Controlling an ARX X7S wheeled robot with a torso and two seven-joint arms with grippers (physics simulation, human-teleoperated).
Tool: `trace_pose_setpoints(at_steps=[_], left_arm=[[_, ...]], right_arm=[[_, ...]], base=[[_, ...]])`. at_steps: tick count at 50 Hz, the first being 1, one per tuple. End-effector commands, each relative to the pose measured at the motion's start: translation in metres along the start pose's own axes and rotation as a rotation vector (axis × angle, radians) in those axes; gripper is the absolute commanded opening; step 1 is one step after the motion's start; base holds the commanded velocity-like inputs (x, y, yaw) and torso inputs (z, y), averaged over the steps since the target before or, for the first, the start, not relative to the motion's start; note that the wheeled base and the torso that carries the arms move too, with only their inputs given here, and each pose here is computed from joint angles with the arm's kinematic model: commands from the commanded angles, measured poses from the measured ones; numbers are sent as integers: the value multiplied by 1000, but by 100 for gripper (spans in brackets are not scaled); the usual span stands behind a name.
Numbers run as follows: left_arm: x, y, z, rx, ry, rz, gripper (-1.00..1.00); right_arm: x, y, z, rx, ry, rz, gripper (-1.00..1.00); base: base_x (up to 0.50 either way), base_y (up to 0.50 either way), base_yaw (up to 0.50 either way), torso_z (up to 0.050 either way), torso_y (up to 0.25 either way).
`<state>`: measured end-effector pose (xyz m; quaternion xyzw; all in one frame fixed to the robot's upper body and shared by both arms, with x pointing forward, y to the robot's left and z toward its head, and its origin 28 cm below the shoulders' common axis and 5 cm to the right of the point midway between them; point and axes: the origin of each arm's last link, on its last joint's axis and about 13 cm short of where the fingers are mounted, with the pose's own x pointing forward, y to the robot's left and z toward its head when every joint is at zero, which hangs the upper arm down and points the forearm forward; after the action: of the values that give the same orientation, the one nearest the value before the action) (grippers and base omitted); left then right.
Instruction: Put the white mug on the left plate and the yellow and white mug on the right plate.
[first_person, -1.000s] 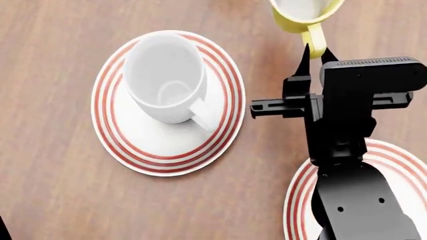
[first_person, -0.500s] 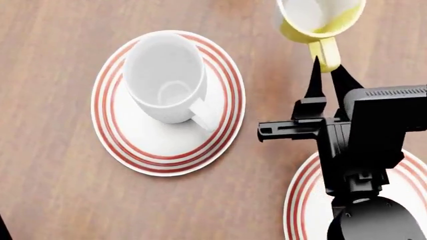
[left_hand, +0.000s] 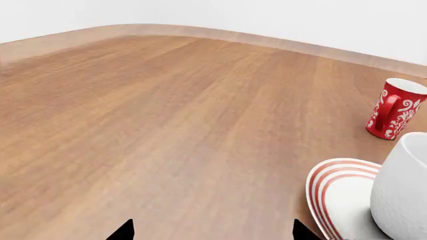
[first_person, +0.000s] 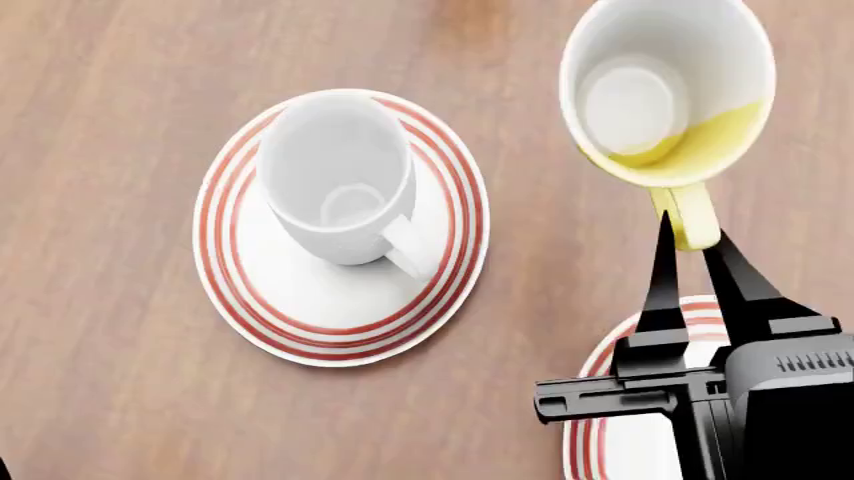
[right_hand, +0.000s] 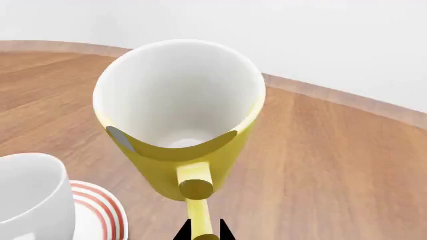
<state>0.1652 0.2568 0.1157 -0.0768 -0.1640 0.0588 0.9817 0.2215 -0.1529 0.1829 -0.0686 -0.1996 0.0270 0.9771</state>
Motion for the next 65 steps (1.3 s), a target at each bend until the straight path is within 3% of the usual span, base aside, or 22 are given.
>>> trace_pose_setpoints(at_steps=[1, 8, 24, 34, 65], left_arm=[[0, 0, 0, -17, 10, -14, 100], [-1, 0, 1, -9, 4, -14, 100], [-1, 1, 2, 9, -2, 4, 100], [-1, 1, 2, 14, -9, 6, 100], [-1, 1, 1, 21, -7, 4, 100]], right_arm=[[-23, -2, 8, -54, -12, -11, -100], [-32, -5, 12, -63, -7, -23, -100], [-85, -9, -27, -77, 158, -40, -100], [-111, -13, -31, -62, 190, -57, -100], [-157, -13, -46, -54, 259, -62, -100]], base=[[0, 0, 0, 0, 250], [0, 0, 0, 0, 244], [0, 0, 0, 0, 2], [0, 0, 0, 0, 0], [0, 0, 0, 0, 0]])
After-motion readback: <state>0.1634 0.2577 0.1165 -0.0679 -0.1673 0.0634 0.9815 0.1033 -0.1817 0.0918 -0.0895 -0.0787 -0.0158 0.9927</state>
